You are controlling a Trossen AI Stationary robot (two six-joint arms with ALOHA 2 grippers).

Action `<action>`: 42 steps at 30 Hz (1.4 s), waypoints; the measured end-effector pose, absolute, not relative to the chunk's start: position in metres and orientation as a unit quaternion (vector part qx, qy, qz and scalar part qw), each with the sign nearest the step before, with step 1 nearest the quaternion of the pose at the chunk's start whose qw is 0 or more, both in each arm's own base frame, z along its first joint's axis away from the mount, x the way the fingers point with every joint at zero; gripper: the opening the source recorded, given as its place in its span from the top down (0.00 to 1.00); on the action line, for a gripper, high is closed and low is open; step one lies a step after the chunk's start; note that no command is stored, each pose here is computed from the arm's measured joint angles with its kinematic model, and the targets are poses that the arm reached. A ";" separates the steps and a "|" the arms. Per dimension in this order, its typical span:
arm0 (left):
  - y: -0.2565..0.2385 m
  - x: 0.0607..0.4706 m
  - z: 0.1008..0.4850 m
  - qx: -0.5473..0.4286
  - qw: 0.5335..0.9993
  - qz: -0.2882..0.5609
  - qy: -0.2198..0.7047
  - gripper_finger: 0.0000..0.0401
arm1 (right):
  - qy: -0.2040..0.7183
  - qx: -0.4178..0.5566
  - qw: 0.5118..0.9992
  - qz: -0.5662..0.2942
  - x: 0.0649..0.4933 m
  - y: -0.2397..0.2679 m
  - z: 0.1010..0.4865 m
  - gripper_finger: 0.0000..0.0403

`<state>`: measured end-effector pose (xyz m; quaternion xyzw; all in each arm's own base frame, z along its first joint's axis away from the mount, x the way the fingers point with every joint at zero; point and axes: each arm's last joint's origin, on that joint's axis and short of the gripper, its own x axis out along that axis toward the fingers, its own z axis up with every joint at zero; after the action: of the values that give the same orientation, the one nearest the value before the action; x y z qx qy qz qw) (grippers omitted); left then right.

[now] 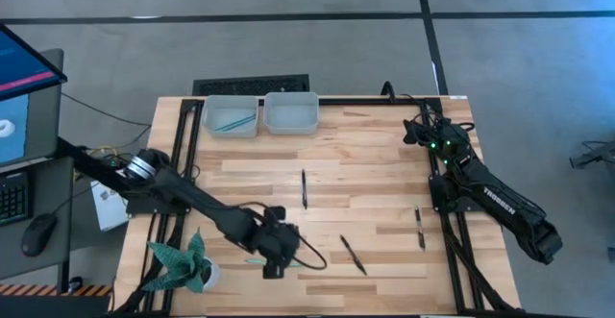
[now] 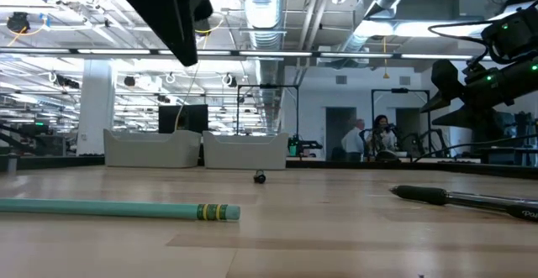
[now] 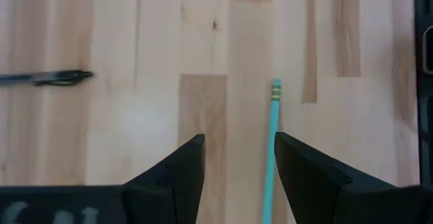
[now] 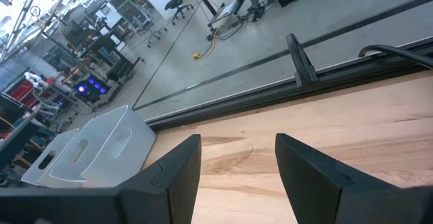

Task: Sort pens & pencils
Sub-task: Put the green pencil into the left gray bin

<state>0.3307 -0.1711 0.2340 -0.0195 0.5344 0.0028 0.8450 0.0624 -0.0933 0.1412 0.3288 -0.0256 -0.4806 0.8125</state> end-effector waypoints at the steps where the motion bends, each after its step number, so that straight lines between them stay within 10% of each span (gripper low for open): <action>1: -0.174 0.334 0.232 -0.020 0.841 0.005 0.540 0.58 | -0.026 0.329 0.813 -0.481 0.062 -0.093 0.141 0.47; 42: -0.195 0.360 0.142 -0.059 0.786 -0.016 0.615 0.58 | -0.023 0.328 0.818 -0.472 0.063 -0.093 0.141 0.47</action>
<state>0.3601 -0.1946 0.1421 -0.0593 0.6150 -0.0156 0.7861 0.0629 -0.0930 0.1413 0.3282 -0.0229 -0.4724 0.8177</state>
